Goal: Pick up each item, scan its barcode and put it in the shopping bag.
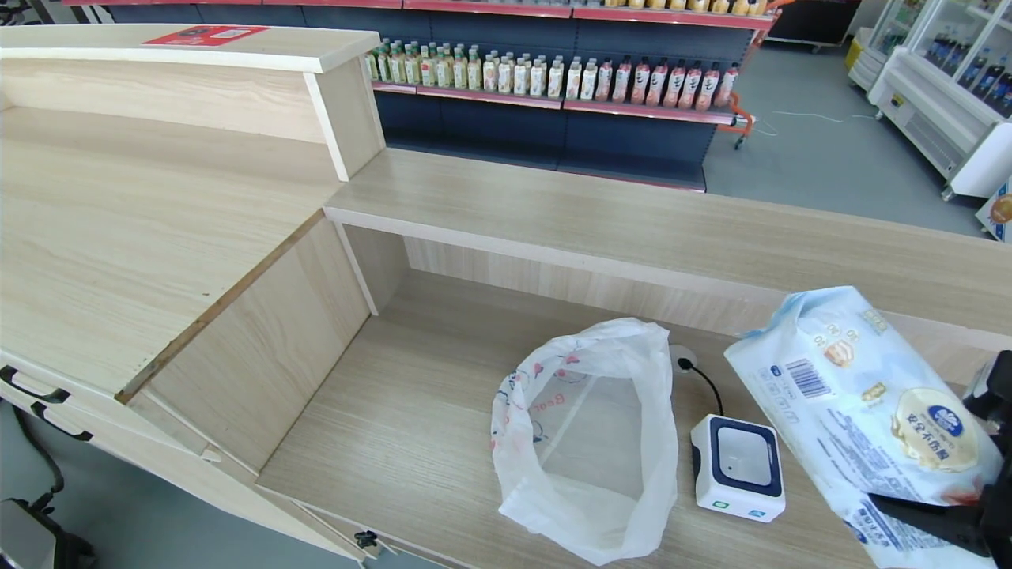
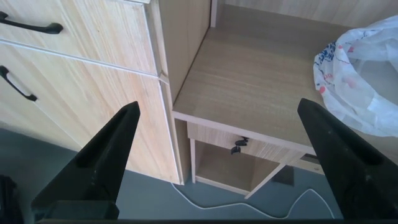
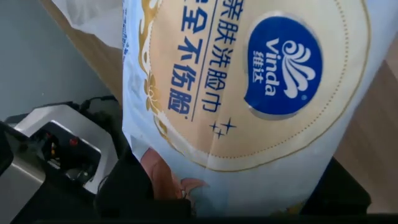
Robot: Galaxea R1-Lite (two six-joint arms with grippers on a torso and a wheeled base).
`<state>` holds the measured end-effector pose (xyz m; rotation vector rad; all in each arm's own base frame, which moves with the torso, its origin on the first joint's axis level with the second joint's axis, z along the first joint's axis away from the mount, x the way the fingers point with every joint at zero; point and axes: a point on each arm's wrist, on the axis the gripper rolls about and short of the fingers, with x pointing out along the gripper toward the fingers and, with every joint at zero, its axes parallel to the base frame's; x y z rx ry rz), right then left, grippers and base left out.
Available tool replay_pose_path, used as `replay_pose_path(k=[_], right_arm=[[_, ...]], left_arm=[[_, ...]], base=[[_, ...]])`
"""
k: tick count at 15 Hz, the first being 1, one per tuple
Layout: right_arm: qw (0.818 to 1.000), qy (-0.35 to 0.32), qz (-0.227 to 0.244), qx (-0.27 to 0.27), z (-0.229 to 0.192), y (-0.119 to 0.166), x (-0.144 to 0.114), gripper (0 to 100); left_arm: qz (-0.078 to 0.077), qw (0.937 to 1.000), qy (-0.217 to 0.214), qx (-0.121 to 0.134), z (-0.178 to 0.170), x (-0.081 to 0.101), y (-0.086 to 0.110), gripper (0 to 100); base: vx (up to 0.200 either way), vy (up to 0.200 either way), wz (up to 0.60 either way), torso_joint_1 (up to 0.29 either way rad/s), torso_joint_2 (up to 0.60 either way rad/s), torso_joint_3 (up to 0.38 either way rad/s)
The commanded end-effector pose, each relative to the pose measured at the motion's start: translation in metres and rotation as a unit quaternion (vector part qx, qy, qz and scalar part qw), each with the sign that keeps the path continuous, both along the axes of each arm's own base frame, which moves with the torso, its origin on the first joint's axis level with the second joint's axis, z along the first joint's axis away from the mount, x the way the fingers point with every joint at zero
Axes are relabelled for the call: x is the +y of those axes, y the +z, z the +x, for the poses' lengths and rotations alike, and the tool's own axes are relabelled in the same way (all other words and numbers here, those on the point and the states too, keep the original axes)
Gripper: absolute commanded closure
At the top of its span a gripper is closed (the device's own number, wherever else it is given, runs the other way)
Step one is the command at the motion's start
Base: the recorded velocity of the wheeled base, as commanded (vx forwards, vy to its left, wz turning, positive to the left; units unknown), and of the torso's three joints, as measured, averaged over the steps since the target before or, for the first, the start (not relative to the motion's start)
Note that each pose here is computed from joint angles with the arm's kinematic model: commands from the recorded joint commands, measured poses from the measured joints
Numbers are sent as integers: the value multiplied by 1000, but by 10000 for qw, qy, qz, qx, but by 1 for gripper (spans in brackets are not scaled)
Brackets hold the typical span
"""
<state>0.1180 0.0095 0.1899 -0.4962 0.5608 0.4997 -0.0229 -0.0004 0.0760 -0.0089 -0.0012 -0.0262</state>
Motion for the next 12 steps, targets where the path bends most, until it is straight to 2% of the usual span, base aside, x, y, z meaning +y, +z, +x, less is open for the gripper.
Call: replay_pose_path(k=[1,4,9,12], right_arm=[[9990,-128,63,-422,-20,25,-1,100],[9974,-41,86,-717,-38,32,-1,100],[9958,408,91,-809,-50,26,4,100],[9977,442,70,-514,-48,12,5,100]], left_arm=[[-1,10000,0,-1,0,0,0,0],[-1,10000,-7,-1,0,0,0,0],[-1,10000,0,-1,0,0,0,0],[-1,10000,-7,-1,0,0,0,0]], base=[[0,0,0,0,0,0],[0,0,0,0,0,0],[0,0,600,1,1,3],[0,0,600,4,5,2]])
